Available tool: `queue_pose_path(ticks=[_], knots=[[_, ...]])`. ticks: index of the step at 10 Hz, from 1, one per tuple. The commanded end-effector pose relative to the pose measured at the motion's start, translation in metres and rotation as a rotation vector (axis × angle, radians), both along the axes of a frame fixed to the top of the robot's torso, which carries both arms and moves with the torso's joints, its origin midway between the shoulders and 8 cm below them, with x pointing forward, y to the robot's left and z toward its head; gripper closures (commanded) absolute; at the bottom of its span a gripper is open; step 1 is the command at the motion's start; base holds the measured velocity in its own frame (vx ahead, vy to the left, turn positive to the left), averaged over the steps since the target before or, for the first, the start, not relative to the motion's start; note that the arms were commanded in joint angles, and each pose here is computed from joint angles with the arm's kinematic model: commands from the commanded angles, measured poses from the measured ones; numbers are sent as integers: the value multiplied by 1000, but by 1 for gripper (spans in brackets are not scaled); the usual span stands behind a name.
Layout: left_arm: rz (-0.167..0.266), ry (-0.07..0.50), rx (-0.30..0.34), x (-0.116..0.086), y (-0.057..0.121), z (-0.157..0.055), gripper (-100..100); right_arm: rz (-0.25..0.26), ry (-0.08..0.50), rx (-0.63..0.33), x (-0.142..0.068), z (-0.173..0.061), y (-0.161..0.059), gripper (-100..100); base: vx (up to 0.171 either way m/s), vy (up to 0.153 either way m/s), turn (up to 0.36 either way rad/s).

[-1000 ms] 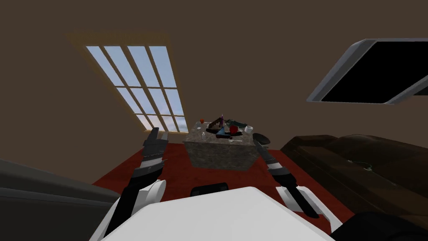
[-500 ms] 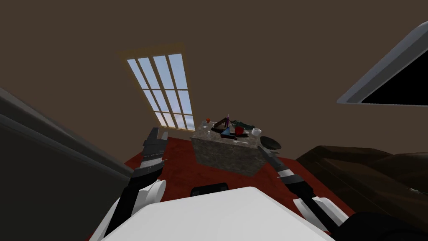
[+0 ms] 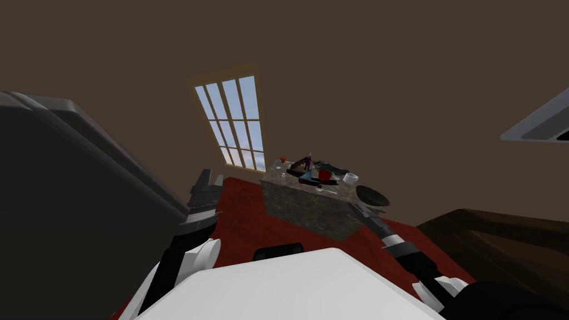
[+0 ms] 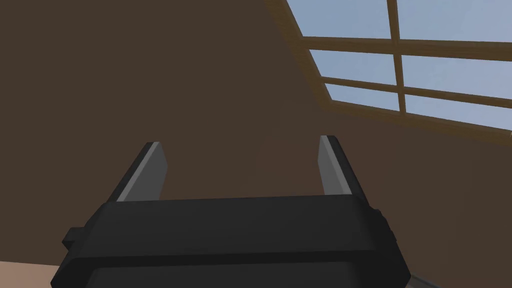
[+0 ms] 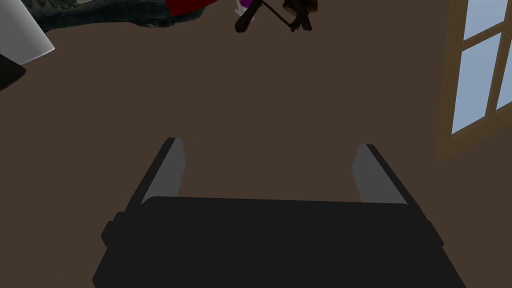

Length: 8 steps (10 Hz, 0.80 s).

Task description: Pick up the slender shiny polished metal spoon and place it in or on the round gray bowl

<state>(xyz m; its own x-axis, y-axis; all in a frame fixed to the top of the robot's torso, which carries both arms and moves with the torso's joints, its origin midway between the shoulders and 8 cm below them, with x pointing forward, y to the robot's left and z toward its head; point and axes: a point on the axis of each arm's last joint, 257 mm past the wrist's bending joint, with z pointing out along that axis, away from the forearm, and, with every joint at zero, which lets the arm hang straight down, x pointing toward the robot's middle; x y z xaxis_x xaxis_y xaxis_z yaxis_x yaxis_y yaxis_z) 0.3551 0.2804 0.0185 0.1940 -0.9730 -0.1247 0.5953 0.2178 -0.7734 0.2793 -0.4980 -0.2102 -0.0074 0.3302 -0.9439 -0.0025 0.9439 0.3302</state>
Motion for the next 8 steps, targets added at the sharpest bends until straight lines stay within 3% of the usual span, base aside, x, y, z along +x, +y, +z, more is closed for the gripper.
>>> queue_pose_path(ticks=[1,2,3,4,5,8], knots=[[0,0,0,0,0,0,0,-15,80,-81,-18,-14,-25,-100,-36,4,453],[0,0,0,0,0,0,0,-17,82,-80,-19,-15,-26,-100,-29,-10,158],[0,0,0,0,0,0,0,-18,143,-150,-34,-24,-41,-100,-35,5,378],[0,0,0,0,0,0,0,-26,157,-150,-38,-30,-45,-100,-25,-2,157],[0,0,0,0,0,0,0,-23,218,-216,-53,-38,-60,-100,-24,10,305],[0,0,0,0,0,0,0,-31,311,-281,-79,-56,-82,-100,-20,6,251]])
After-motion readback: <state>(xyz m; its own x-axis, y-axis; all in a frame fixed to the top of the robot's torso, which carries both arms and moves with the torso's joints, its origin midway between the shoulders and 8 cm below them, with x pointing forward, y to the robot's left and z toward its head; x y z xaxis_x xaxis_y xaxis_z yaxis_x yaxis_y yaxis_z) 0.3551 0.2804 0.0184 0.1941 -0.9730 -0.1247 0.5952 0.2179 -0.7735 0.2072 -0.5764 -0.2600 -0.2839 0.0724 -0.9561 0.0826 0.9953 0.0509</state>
